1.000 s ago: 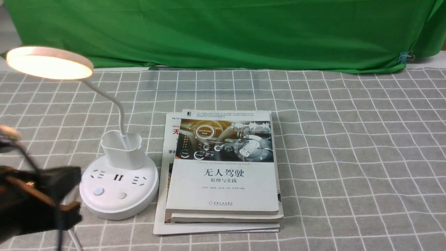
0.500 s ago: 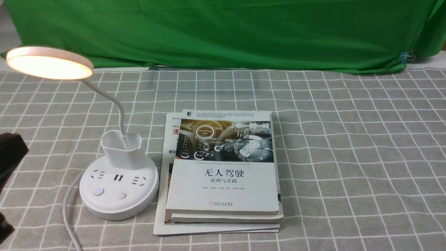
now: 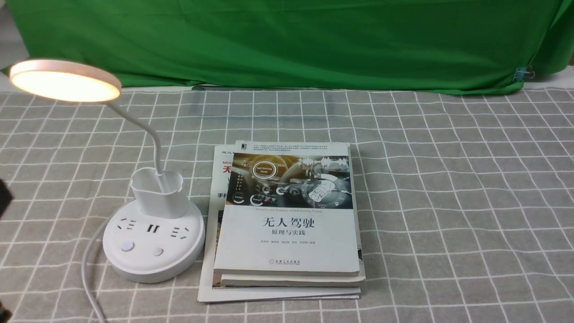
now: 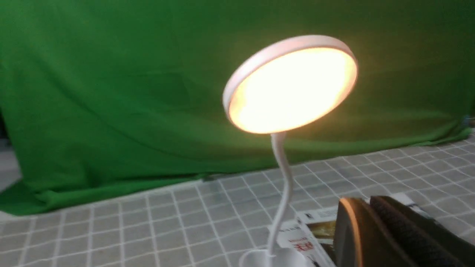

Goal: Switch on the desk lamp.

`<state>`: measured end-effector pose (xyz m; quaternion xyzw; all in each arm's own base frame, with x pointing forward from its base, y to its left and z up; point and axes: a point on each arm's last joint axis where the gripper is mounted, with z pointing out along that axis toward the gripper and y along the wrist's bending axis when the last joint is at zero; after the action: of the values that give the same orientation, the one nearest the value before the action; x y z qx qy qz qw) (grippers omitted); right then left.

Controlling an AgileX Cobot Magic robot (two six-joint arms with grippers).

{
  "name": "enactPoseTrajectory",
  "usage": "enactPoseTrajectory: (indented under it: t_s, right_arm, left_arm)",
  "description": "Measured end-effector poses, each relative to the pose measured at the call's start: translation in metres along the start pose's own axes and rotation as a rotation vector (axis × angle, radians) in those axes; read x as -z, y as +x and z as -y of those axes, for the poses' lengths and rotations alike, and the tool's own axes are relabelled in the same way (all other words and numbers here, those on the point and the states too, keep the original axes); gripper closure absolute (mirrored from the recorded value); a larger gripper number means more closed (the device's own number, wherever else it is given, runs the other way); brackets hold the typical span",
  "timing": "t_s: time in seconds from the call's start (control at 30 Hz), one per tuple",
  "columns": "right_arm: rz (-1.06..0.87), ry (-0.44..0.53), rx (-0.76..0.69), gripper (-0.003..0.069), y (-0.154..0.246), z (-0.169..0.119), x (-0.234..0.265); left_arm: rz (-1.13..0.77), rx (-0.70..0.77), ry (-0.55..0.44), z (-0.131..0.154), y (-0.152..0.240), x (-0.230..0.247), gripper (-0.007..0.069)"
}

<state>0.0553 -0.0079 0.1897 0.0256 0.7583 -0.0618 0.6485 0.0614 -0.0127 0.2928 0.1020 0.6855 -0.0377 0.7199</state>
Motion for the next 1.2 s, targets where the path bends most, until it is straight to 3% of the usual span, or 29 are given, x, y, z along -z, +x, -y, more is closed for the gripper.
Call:
enactPoseTrajectory:
  t_s: [0.23,0.37,1.2]
  right_arm:
    - [0.0,0.0,0.0,0.0414,0.0,0.0,0.0]
    - [0.0,0.0,0.0,0.0414,0.0,0.0,0.0]
    - [0.0,0.0,0.0,0.0414,0.0,0.0,0.0]
  left_arm:
    - [-0.044,-0.032,-0.183,-0.002,0.066,0.012,0.0606]
    - [-0.187,0.022,-0.153,0.001,0.101,0.011,0.0606]
    - [-0.195,0.055,-0.153,0.001,0.103,0.012,0.0606]
